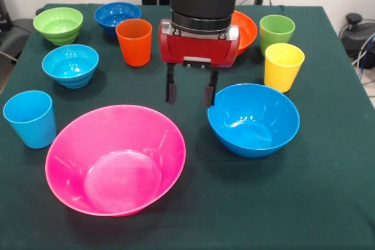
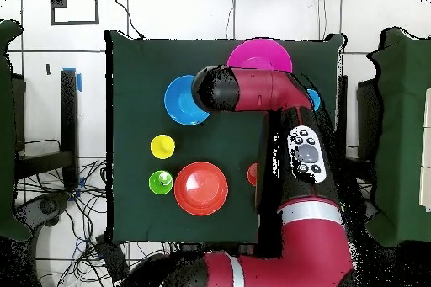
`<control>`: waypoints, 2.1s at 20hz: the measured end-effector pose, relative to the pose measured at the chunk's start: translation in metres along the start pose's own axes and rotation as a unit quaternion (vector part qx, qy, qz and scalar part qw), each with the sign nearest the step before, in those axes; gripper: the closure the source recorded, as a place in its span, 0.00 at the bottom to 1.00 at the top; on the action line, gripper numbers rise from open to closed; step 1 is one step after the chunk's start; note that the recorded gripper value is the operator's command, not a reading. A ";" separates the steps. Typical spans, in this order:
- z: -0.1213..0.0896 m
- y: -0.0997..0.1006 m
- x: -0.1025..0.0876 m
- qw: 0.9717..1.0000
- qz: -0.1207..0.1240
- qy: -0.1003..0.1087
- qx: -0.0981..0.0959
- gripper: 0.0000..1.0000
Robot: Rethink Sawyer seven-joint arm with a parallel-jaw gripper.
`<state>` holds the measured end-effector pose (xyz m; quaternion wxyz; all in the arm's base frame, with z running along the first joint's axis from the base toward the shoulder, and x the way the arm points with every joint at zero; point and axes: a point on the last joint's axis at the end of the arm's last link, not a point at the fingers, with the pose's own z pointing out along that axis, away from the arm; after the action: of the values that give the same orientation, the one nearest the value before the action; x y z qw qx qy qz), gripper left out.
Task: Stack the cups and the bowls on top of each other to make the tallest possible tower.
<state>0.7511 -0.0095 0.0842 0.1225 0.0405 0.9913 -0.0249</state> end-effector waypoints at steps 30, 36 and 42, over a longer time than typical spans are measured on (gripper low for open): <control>-0.025 0.053 -0.006 0.992 0.030 0.091 -0.078 0.00; 0.006 0.058 -0.040 0.988 0.036 0.129 -0.082 0.00; 0.038 0.052 -0.051 0.985 0.048 0.140 -0.085 0.00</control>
<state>0.8145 0.0364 0.0577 -0.0133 0.0808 0.9941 0.0715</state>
